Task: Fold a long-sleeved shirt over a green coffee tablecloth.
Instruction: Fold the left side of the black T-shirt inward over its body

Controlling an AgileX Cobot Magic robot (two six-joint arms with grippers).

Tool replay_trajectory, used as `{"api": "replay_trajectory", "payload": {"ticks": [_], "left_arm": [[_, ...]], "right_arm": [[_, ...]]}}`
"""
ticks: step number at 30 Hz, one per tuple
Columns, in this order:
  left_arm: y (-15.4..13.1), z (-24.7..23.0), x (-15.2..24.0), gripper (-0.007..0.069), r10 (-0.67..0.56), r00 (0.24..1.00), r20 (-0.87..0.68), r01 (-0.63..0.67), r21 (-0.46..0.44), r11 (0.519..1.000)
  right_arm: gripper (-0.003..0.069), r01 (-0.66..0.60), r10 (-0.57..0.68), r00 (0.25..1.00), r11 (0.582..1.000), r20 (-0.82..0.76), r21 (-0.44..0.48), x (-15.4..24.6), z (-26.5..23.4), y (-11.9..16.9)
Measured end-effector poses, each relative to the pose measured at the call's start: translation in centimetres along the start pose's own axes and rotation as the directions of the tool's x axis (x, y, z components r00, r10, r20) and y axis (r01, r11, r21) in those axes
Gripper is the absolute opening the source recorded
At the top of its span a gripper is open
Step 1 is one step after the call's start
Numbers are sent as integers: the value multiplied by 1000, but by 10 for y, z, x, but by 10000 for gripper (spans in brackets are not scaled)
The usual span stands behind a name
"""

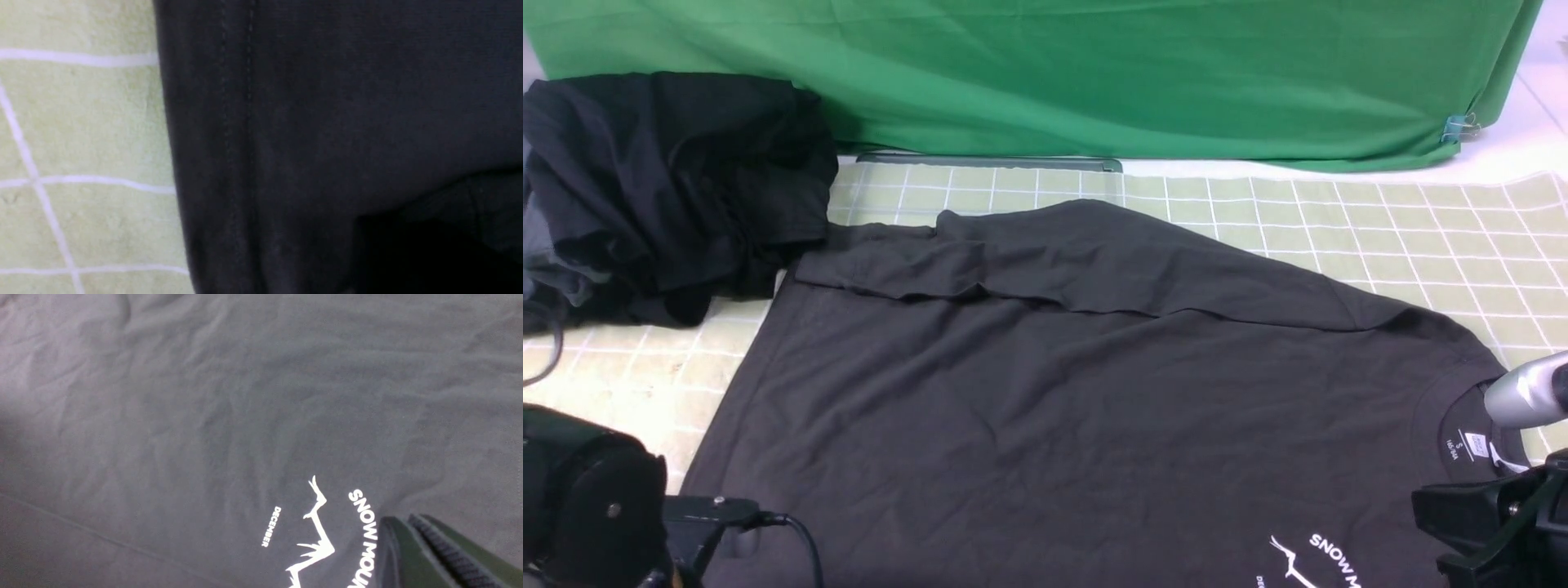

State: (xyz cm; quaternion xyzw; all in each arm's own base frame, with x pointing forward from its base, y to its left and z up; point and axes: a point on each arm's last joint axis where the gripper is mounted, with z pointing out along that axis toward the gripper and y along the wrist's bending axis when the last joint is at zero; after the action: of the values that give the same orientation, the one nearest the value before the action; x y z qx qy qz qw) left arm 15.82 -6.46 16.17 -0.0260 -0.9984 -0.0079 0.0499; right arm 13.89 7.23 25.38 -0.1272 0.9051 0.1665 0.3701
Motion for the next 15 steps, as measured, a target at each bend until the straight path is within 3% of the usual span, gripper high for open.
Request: {"api": "replay_trajectory", "payload": {"ticks": [8, 12, 15], "left_arm": [[-4, -44, -9, 13, 34, 997, 74, -36, 22, 999], [-15, -111, -32, 12, 59, 951, 304, -94, 100, 991], [-19, -153, -49, 12, 69, 898, 435, -128, 110, 986]], "right_arm": [[17, 0, 0, 1000, 1000, -5, 0, 0, 0, 0], [17, -4, 4, 1000, 1000, -8, -2, 1, 0, 0], [17, -17, 17, 1000, 1000, -16, -10, 1, 0, 1]]}}
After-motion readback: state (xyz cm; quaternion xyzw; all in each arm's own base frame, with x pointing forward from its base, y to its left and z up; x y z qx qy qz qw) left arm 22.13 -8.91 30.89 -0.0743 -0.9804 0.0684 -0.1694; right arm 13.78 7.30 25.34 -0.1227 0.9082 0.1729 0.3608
